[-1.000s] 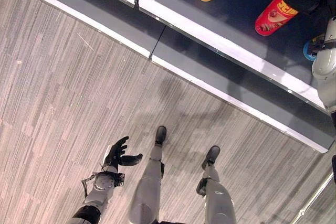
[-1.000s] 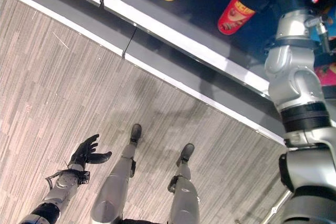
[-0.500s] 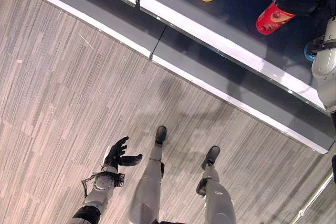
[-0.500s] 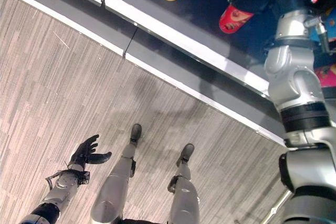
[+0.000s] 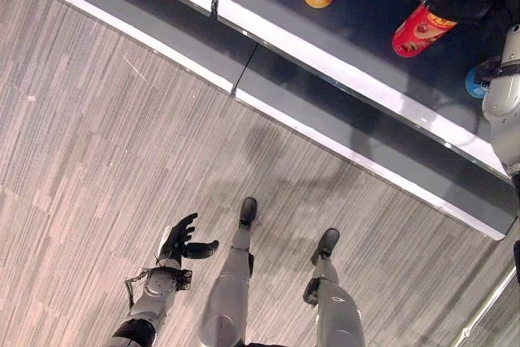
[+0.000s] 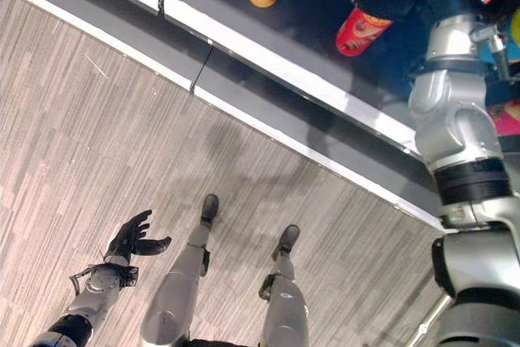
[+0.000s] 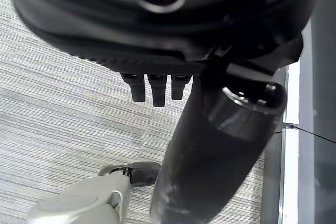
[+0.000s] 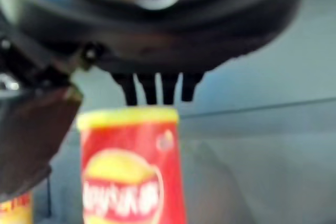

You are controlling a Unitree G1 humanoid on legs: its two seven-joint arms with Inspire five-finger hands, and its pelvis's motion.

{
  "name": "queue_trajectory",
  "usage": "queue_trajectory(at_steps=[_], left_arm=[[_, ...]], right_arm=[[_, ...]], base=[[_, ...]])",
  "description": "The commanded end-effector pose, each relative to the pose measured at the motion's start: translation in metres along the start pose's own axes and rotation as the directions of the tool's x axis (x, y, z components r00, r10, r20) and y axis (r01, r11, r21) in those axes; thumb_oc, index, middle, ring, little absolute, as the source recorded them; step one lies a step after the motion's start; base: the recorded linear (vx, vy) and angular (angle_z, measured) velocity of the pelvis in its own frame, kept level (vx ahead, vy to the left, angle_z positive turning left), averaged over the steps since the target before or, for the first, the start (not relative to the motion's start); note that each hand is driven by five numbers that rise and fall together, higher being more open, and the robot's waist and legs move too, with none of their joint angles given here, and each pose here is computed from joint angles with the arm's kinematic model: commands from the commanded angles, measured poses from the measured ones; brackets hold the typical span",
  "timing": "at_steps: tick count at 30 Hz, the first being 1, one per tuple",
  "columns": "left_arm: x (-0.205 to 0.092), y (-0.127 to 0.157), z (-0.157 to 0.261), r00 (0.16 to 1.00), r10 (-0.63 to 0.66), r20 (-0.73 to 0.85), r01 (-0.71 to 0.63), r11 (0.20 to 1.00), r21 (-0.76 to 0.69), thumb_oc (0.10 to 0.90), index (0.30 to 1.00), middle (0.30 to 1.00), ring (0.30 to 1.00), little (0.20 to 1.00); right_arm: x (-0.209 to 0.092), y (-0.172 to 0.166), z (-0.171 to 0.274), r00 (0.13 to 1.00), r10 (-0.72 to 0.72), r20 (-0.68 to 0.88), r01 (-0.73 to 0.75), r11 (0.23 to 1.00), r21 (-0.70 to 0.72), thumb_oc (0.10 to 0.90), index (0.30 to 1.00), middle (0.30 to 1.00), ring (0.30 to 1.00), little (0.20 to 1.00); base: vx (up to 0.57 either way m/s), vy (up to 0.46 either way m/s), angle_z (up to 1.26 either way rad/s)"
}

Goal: Put the goods on the table back onto the shelves and tidy them up.

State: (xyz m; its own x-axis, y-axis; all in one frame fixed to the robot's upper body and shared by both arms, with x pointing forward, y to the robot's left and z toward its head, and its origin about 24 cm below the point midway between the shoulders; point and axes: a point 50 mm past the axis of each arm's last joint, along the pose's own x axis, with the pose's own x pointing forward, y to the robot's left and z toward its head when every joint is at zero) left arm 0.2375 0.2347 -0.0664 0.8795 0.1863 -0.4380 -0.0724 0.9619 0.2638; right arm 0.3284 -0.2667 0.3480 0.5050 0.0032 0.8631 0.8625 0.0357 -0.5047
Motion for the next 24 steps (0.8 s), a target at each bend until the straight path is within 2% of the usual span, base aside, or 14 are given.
queue_trajectory(at_steps=[1,8,9,11,12,13,15,16,18,19,21,22,23,24], left_arm=[[-0.011,0.021,-0.02,0.998,0.055,-0.045,-0.052,0.997,0.065,0.8,0.9,0.9,0.9,0.9],[-0.013,0.023,-0.029,0.994,0.067,-0.088,-0.06,0.995,0.077,0.8,0.9,0.9,0.9,0.9],[-0.015,0.024,-0.034,0.991,0.08,-0.111,-0.073,0.995,0.072,0.8,0.9,0.9,0.9,0.9],[-0.015,0.026,-0.035,0.99,0.084,-0.117,-0.075,0.994,0.077,0.8,0.9,0.9,0.9,0.9],[-0.017,0.026,-0.039,0.987,0.086,-0.133,-0.077,0.994,0.076,0.8,0.9,0.9,0.9,0.9],[-0.017,0.027,-0.039,0.988,0.085,-0.132,-0.075,0.994,0.08,0.8,0.9,0.9,0.9,0.9],[-0.019,0.027,-0.042,0.987,0.08,-0.142,-0.069,0.994,0.08,0.8,0.9,0.9,0.9,0.9],[-0.022,0.028,-0.048,0.984,0.064,-0.163,-0.051,0.995,0.084,0.8,0.9,0.9,0.9,0.9],[-0.024,0.029,-0.054,0.981,0.046,-0.19,-0.028,0.995,0.093,0.8,0.9,0.9,0.9,0.9],[-0.024,0.029,-0.053,0.981,0.046,-0.19,-0.028,0.995,0.095,0.8,0.9,0.9,0.9,0.9],[-0.022,0.035,-0.051,0.981,0.064,-0.181,-0.048,0.995,0.09,0.8,0.9,0.9,0.9,0.9],[-0.022,0.035,-0.051,0.981,0.064,-0.181,-0.048,0.995,0.09,0.8,0.9,0.9,0.9,0.9],[-0.023,0.04,-0.05,0.981,0.08,-0.176,-0.066,0.994,0.084,0.8,0.9,0.9,0.9,0.9],[-0.026,0.047,-0.051,0.98,0.089,-0.176,-0.077,0.994,0.075,0.8,0.9,0.9,0.9,0.9]], right_arm=[[0.024,-0.057,0.017,0.956,-0.262,0.131,0.263,0.965,0.012,0.8,0.9,0.9,0.9,0.9],[0.008,-0.063,0.026,0.944,-0.272,0.186,0.261,0.962,0.083,0.8,0.9,0.9,0.9,0.9],[-0.011,-0.061,0.032,0.942,-0.265,0.207,0.23,0.956,0.18,0.8,0.9,0.9,0.9,0.9],[-0.022,-0.06,0.033,0.944,-0.251,0.212,0.202,0.953,0.226,0.8,0.9,0.9,0.9,0.9],[-0.045,-0.055,0.04,0.955,-0.203,0.218,0.109,0.919,0.379,0.8,0.9,0.9,0.9,0.9],[-0.046,-0.056,0.039,0.956,-0.201,0.214,0.109,0.919,0.378,0.8,0.9,0.9,0.9,0.9],[-0.072,-0.044,0.041,0.975,-0.118,0.186,-0.004,0.835,0.55,0.8,0.9,0.9,0.9,0.9],[-0.101,-0.034,0.038,0.988,-0.005,0.151,-0.108,0.678,0.727,0.8,0.9,0.9,0.9,0.9],[-0.131,-0.029,0.021,0.991,0.109,0.077,-0.125,0.556,0.821,0.8,0.9,0.9,0.9,0.9],[-0.131,-0.03,0.021,0.991,0.109,0.076,-0.124,0.556,0.822,0.8,0.9,0.9,0.9,0.9],[-0.142,-0.031,0.017,0.99,0.13,0.044,-0.101,0.475,0.874,0.8,0.9,0.9,0.9,0.9],[-0.142,-0.031,0.017,0.99,0.131,0.044,-0.101,0.475,0.874,0.8,0.9,0.9,0.9,0.9],[-0.148,-0.025,0.012,0.987,0.162,0.008,-0.079,0.431,0.899,0.8,0.9,0.9,0.9,0.9],[-0.149,-0.024,0.012,0.985,0.174,0.007,-0.08,0.423,0.903,0.8,0.9,0.9,0.9,0.9]], base=[[0.0,0.0,0.0],[0.01,0.001,0.0],[0.03,0.006,0.02],[0.04,0.012,0.03],[0.04,0.02,0.0],[0.06,0.024,-0.08],[0.05,0.06,-0.16],[0.07,0.123,-0.34],[0.08,0.188,-0.54],[0.03,0.178,-0.59],[0.0,0.134,-0.81],[-0.03,0.16,-0.84],[-0.13,0.142,-1.17],[-0.14,0.143,-1.62]])
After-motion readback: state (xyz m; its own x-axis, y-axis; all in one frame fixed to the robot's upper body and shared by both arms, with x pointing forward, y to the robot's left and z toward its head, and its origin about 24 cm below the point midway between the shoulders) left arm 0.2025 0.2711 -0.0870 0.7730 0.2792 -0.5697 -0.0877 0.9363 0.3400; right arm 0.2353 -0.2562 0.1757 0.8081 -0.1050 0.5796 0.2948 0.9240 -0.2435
